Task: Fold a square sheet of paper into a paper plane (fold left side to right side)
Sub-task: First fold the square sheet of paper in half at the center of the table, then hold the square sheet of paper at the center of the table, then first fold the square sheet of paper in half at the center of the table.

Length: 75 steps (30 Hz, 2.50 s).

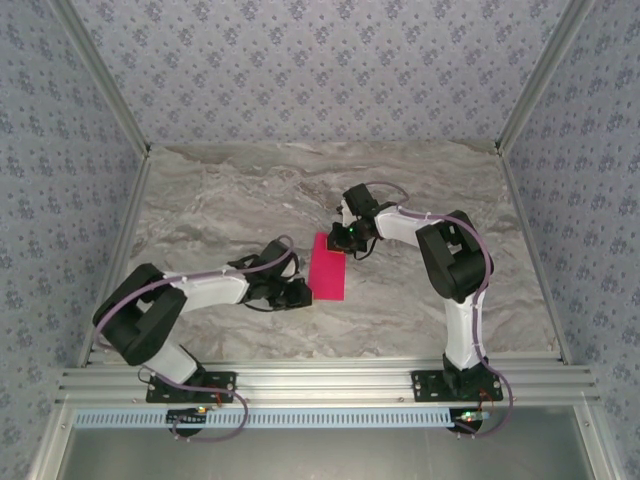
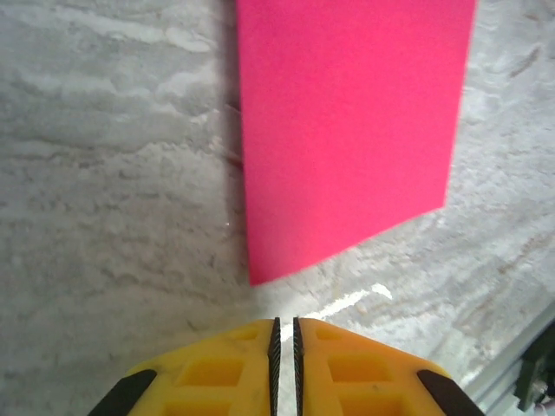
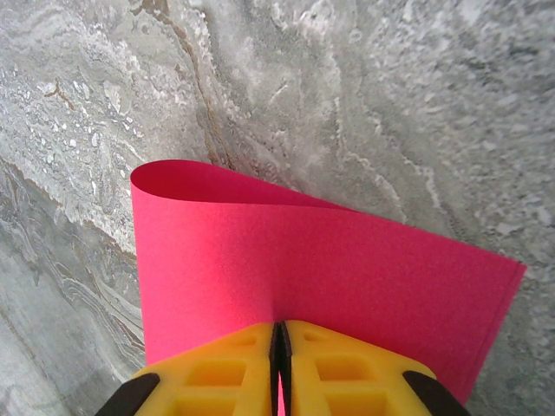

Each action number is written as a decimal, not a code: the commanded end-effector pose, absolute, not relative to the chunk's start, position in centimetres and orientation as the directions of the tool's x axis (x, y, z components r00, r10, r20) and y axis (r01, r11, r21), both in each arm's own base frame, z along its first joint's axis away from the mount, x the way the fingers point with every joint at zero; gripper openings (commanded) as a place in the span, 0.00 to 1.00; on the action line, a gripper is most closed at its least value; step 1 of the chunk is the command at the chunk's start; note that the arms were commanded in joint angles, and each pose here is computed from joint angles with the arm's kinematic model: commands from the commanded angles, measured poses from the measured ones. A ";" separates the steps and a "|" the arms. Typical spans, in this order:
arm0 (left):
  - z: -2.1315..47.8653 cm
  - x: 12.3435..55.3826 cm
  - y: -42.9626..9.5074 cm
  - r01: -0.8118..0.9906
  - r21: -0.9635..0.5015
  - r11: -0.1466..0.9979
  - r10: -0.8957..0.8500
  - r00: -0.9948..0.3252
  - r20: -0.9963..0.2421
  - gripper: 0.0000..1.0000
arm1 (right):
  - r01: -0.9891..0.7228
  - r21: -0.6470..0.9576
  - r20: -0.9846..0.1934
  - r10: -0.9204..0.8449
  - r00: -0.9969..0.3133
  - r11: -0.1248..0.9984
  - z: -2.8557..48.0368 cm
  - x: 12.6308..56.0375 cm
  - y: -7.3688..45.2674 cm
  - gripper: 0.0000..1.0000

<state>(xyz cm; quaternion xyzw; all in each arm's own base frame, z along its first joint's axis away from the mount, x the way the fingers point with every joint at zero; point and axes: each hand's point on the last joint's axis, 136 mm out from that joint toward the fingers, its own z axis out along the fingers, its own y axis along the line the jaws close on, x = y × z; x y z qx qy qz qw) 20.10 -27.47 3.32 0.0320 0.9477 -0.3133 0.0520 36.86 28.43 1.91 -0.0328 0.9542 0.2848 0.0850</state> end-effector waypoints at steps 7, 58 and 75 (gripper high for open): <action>8.0 26.6 -29.6 0.132 -0.658 0.742 0.002 -0.981 -0.195 0.16 | -0.087 0.469 -0.127 -0.031 -0.991 0.879 -0.3 35.9 27.2 0.14; -0.1 25.5 -30.0 -0.003 -0.556 0.831 -0.025 -0.999 -0.031 0.15 | -0.154 0.445 -0.054 -0.145 -0.988 0.882 1.2 24.3 26.4 0.18; 1.9 30.8 -32.6 0.031 -0.589 0.807 -0.048 -0.992 -0.117 0.16 | -0.185 0.244 -0.009 -0.189 -0.982 0.952 -1.5 23.6 22.4 0.16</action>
